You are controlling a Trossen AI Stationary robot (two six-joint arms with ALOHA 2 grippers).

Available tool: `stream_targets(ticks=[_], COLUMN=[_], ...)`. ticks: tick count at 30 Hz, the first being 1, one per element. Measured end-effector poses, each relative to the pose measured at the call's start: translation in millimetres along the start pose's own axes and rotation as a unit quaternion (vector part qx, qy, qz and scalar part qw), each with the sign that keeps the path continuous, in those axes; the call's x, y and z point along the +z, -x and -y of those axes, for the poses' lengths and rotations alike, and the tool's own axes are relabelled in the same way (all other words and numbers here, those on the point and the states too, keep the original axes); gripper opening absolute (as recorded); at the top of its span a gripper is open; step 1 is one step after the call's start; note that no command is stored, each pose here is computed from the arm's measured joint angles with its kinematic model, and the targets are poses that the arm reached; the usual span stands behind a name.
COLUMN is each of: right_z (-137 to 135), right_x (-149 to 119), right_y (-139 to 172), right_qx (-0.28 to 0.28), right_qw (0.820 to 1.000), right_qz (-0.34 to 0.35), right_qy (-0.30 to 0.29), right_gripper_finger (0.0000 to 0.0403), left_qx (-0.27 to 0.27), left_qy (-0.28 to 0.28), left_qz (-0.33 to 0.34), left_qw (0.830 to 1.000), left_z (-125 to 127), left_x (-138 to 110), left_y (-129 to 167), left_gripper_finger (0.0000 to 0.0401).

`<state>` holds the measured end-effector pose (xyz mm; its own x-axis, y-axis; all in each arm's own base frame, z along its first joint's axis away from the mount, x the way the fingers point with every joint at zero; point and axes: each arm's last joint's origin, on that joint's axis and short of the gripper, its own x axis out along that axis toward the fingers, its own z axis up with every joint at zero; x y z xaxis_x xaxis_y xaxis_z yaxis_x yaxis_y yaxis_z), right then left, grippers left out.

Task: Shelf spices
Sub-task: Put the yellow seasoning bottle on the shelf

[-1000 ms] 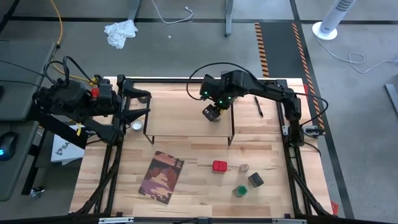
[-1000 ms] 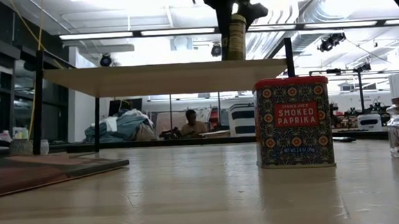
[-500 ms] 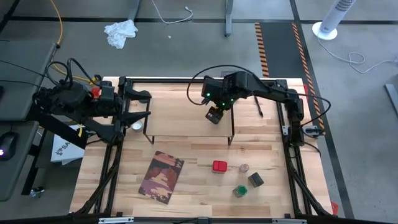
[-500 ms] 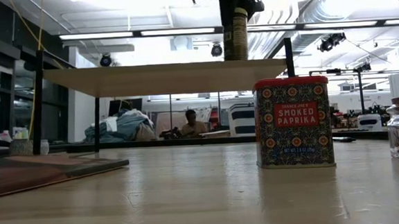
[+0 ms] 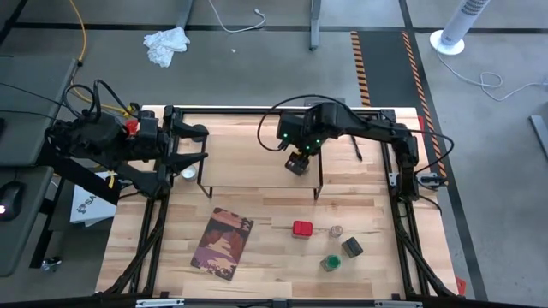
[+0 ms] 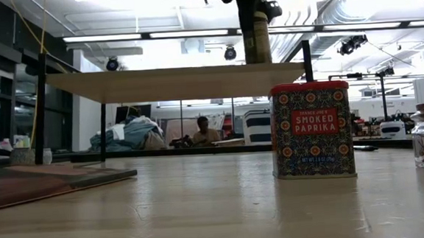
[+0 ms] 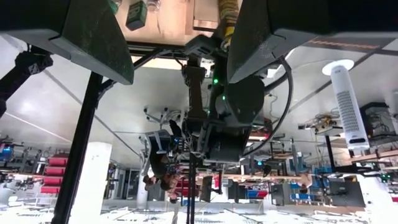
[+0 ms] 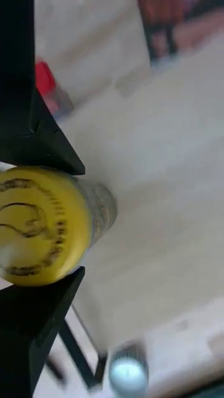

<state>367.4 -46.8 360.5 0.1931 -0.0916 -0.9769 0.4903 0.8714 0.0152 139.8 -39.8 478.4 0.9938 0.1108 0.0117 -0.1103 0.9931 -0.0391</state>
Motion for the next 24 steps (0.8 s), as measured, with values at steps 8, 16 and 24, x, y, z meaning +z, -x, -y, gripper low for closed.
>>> stream_targets(ticks=[8,16,24], right_z=[0,3,10], right_x=[-1,-3,-12], right_y=[-5,1,25], right_qx=[0.007,-0.009,-0.019], right_qw=[0.999,1.000,0.999], right_qz=[-0.013,0.001,0.038], right_qy=[0.029,0.011,-0.011], right_gripper_finger=[0.0245,0.0245,0.0245], left_qx=[0.001,0.002,0.002], left_qy=[0.000,0.005,0.005], left_qz=[-0.008,-0.023,-0.023], left_qw=[1.000,1.000,1.000], left_z=[0,0,0], left_x=[-2,-5,-5], left_y=[0,0,0], left_gripper_finger=[0.0257,0.0257,0.0257])
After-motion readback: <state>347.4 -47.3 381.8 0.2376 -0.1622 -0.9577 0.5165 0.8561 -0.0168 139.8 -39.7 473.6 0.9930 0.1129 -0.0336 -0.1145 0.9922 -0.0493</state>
